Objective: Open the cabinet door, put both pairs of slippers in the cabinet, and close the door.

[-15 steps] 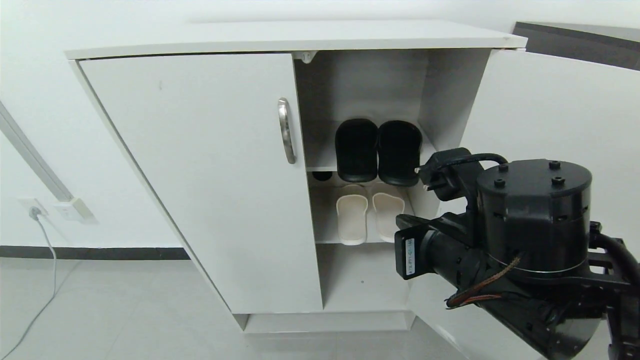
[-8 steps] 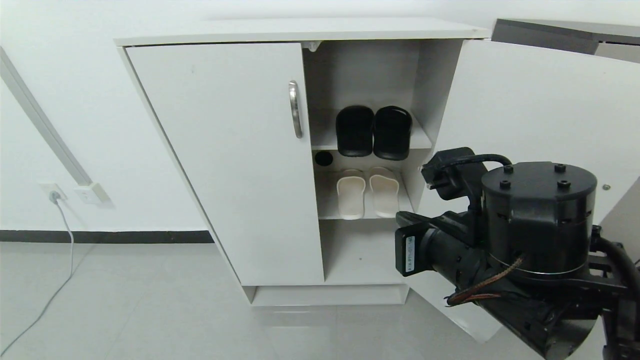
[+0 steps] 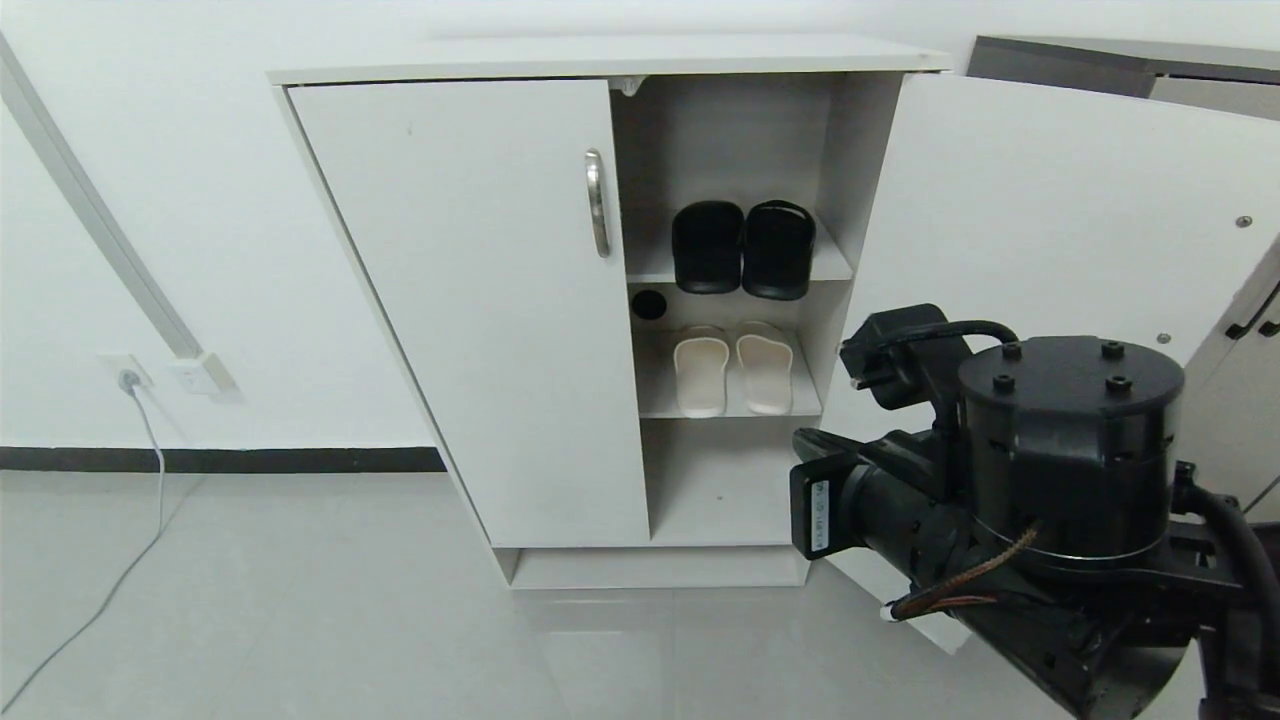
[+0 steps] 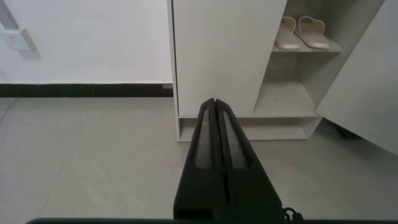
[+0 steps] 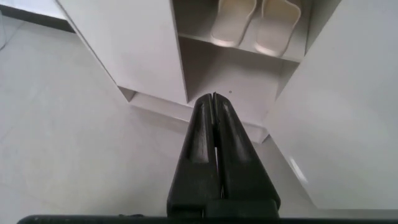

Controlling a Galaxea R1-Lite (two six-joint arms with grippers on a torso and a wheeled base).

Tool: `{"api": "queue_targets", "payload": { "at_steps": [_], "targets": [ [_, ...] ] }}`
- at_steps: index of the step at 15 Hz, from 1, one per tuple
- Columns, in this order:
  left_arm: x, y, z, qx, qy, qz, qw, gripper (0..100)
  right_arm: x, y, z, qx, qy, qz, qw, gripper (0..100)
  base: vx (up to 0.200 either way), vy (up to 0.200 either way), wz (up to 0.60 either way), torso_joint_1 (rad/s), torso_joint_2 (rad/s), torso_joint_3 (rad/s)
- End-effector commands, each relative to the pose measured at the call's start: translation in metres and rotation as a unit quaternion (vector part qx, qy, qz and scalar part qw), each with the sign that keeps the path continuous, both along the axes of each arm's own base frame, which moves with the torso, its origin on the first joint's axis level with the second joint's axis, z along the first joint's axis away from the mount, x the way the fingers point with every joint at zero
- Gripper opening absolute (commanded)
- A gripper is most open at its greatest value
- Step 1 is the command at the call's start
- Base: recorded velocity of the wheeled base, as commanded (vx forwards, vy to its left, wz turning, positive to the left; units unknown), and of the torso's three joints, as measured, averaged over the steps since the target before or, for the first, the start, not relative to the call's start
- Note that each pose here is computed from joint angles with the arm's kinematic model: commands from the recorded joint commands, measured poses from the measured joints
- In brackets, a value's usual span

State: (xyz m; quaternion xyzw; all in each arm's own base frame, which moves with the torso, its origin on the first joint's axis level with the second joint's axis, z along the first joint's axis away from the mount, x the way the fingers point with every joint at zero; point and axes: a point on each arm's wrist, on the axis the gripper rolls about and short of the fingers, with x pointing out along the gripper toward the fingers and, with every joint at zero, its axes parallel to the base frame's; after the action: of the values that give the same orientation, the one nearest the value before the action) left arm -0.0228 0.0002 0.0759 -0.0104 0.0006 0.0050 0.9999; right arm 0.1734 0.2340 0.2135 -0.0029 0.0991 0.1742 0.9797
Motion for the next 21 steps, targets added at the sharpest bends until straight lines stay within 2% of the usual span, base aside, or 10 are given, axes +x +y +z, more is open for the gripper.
{"api": "queue_targets", "payload": {
  "at_steps": [1, 10, 14, 21],
  "targets": [
    [0.0001, 0.0000, 0.0000, 0.000, 0.001, 0.000, 1.0000, 0, 0.0004, 0.0004, -0.0027, -0.004, 0.003, 0.000, 1.000, 0, 0.000, 0.000, 0.00, 0.000, 0.00, 0.000],
    [0.0001, 0.0000, 0.0000, 0.000, 0.001, 0.000, 1.0000, 0, -0.0001, -0.0004, -0.0038, -0.009, 0.002, -0.001, 1.000, 0, 0.000, 0.000, 0.00, 0.001, -0.01, -0.004],
    [0.0001, 0.0000, 0.0000, 0.000, 0.001, -0.001, 1.0000, 0, -0.0005, -0.0010, -0.0033, -0.008, 0.002, -0.001, 1.000, 0, 0.000, 0.000, 0.00, 0.019, -0.22, -0.311],
    [0.0001, 0.0000, 0.0000, 0.001, 0.001, -0.001, 1.0000, 0, 0.0028, -0.0016, -0.0073, -0.012, 0.007, -0.004, 1.000, 0, 0.000, 0.000, 0.00, 0.085, -0.49, -0.357]
  ]
}}
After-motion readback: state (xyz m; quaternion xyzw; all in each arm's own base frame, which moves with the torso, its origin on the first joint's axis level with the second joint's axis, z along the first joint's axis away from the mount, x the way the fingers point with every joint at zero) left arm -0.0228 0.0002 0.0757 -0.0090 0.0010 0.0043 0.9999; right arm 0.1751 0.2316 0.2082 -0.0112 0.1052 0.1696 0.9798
